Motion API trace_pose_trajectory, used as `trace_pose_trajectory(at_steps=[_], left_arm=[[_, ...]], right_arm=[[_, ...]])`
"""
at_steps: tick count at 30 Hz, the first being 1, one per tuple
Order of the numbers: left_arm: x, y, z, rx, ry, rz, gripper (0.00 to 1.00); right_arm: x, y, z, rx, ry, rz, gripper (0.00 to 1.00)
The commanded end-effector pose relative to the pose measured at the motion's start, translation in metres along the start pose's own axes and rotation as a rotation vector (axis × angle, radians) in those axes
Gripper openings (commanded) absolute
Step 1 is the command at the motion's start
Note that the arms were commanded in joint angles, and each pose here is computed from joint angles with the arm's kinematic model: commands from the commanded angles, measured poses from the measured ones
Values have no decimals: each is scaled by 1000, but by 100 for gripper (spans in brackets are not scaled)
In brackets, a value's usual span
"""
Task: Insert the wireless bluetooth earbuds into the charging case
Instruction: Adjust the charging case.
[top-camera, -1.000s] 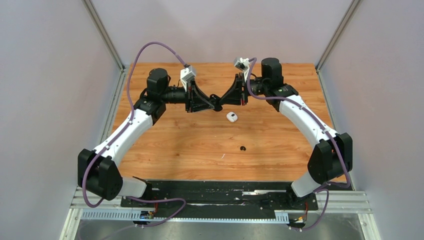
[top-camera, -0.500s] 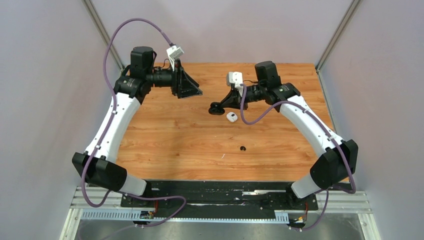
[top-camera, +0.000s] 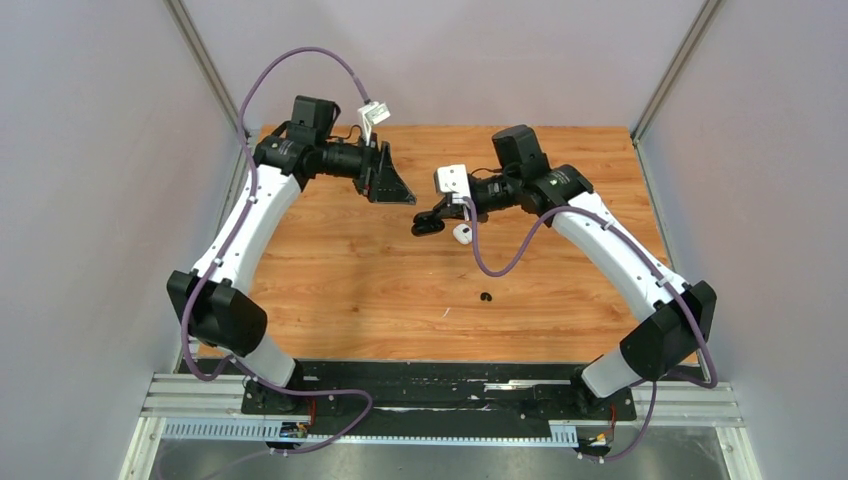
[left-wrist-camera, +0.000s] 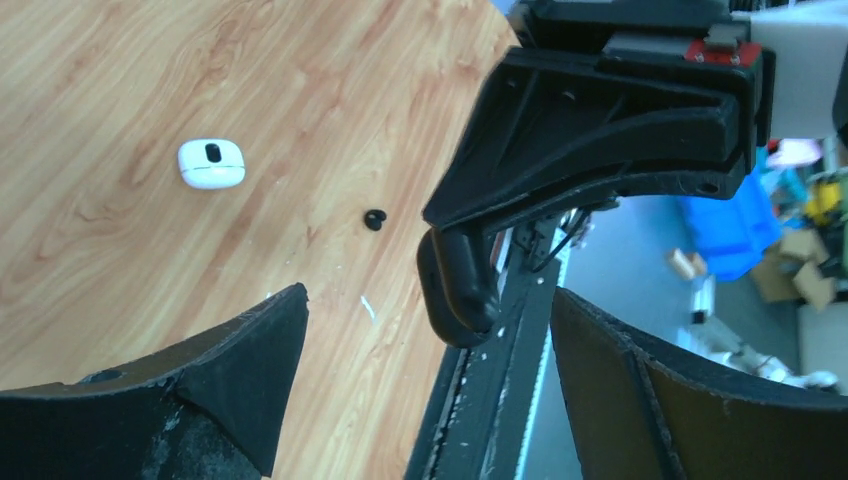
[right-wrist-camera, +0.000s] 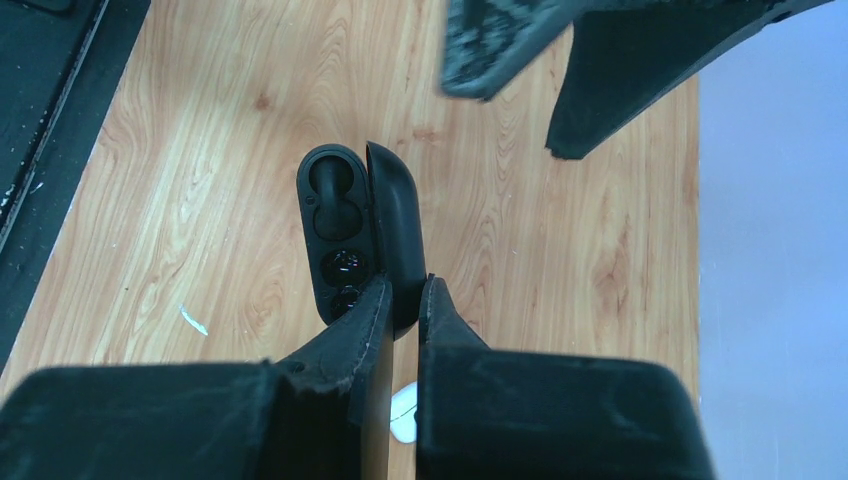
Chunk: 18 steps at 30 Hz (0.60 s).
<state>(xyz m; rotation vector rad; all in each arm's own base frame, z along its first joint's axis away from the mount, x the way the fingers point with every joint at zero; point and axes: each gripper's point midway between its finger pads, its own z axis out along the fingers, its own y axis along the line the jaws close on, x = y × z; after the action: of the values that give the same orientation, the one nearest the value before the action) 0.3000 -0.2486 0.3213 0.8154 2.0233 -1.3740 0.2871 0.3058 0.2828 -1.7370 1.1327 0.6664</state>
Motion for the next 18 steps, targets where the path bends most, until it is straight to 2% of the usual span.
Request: trace_pose_trajectory(at_steps=[1, 4, 6, 9, 13, 18], left_arm=[[9, -27, -3, -24, 76, 272, 92], [16, -29, 1, 14, 99, 267, 72], [20, -31, 2, 32, 104, 269, 67], [23, -34, 3, 55, 103, 287, 65], [24, -33, 6, 61, 109, 290, 56], [22, -28, 11, 39, 114, 293, 54]], right_arm=[[-21, -5, -3, -17, -19, -15, 0], [-22, -3, -1, -50, -18, 43, 0], [-25, -4, 0, -57, -23, 80, 0], [-28, -5, 1, -66, -30, 113, 0], [-29, -4, 3, -73, -35, 116, 0], [-32, -4, 2, -71, -43, 120, 0]])
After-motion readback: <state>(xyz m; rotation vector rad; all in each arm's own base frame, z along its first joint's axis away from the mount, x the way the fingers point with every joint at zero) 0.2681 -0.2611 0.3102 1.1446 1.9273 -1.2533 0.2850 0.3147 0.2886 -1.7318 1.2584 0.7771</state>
